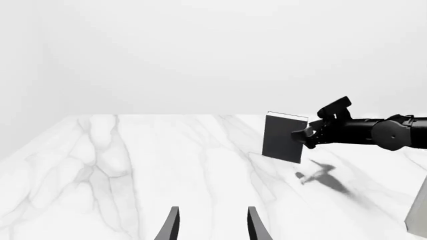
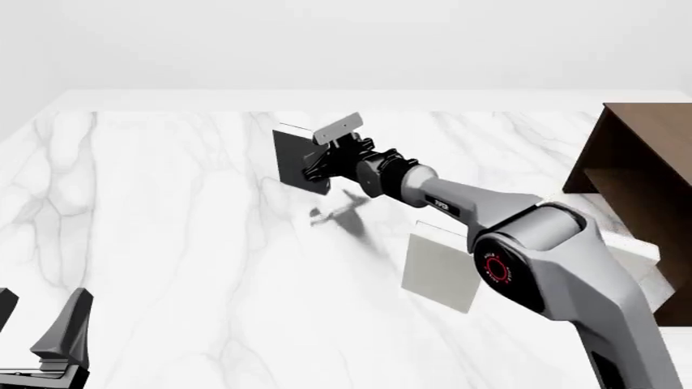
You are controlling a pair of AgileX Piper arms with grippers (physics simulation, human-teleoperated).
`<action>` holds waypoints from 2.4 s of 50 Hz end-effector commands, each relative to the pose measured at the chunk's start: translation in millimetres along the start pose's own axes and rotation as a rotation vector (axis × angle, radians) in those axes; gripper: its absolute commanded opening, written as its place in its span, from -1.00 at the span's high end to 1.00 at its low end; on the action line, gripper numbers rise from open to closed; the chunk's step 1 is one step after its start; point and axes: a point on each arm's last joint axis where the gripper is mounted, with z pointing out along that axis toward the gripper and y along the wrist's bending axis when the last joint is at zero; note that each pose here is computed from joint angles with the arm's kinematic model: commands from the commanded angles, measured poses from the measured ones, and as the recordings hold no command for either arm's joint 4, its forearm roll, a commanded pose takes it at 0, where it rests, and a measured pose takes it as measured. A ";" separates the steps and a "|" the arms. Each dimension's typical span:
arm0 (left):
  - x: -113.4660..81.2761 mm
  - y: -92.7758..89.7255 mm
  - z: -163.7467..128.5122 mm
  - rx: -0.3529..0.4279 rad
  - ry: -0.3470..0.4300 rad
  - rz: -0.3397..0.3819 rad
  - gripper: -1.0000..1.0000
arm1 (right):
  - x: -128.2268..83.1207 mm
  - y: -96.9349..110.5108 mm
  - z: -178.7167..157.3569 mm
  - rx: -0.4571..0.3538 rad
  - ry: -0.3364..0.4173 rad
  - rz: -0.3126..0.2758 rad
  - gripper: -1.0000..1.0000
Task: Pick up the book on the left and place it on top of the shelf.
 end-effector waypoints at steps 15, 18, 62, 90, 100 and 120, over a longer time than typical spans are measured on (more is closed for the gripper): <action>0.0 0.0 0.0 0.000 0.000 0.000 -1.00 | 5.9 9.3 12.9 -0.014 0.006 0.003 -1.00; 0.0 0.0 0.0 0.000 0.000 0.000 -1.00 | 5.8 8.2 12.5 -0.012 0.004 0.003 -1.00; 0.0 0.0 0.0 0.000 0.000 0.000 -1.00 | -57.5 -16.3 -83.6 0.037 -0.148 -0.016 1.00; 0.0 0.0 0.0 0.000 0.000 0.000 -1.00 | -88.8 -36.8 -203.2 0.098 -0.214 -0.089 1.00; 0.0 0.0 0.0 0.000 0.000 0.000 -1.00 | -94.1 -41.3 -245.4 0.121 -0.242 -0.103 1.00; 0.0 0.0 0.0 0.000 0.000 0.000 -1.00 | -96.3 -57.7 -333.0 0.209 -0.275 -0.150 1.00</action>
